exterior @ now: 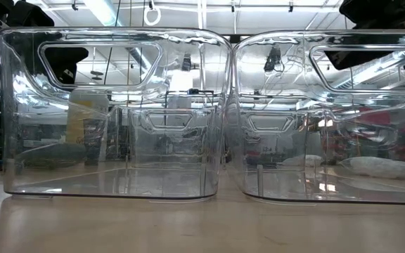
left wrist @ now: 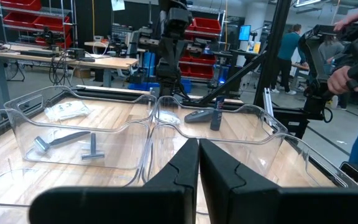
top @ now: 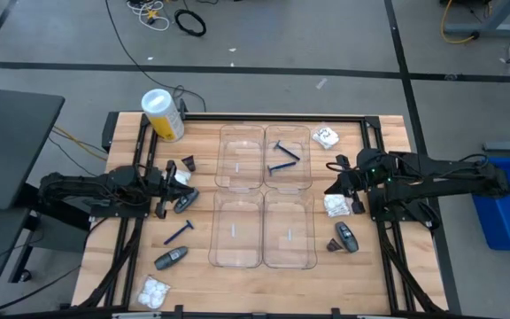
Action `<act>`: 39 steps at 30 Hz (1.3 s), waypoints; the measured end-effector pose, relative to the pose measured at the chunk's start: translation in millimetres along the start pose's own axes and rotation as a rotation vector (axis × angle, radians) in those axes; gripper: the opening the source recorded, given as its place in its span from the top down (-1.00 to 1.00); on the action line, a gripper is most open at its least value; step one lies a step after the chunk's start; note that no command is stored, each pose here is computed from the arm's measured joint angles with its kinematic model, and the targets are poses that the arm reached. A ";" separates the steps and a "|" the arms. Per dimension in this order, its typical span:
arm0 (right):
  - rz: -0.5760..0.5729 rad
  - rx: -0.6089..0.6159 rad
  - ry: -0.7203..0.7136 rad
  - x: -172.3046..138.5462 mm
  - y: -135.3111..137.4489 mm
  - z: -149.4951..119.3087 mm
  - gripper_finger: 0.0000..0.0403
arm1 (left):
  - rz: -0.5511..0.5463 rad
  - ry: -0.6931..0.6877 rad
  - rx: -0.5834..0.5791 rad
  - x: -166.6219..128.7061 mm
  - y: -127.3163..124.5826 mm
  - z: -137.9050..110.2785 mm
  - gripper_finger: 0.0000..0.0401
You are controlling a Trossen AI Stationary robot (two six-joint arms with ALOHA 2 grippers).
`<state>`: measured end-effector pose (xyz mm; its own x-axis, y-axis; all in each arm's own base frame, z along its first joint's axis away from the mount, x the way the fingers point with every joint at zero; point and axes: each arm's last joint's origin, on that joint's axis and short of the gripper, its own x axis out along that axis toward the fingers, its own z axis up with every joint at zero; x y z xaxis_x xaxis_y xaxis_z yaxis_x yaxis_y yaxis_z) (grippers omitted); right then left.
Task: Pick & Place Travel size toiletries
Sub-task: Put the cotton pack into the bottom right transparent bin
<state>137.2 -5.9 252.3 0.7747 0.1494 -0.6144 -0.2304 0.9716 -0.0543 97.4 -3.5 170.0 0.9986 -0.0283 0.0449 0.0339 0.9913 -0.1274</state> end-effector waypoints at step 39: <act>-0.070 0.048 -0.026 -13.7 -7.8 35.4 0.97 | 0.000 0.000 0.000 0.0 0.0 0.0 0.89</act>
<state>149.3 -9.0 289.0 0.8034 0.0847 -0.5893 -0.1472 0.9874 -0.0587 97.4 -3.5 170.0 0.9986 -0.0283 0.0449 0.0338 0.9912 -0.1276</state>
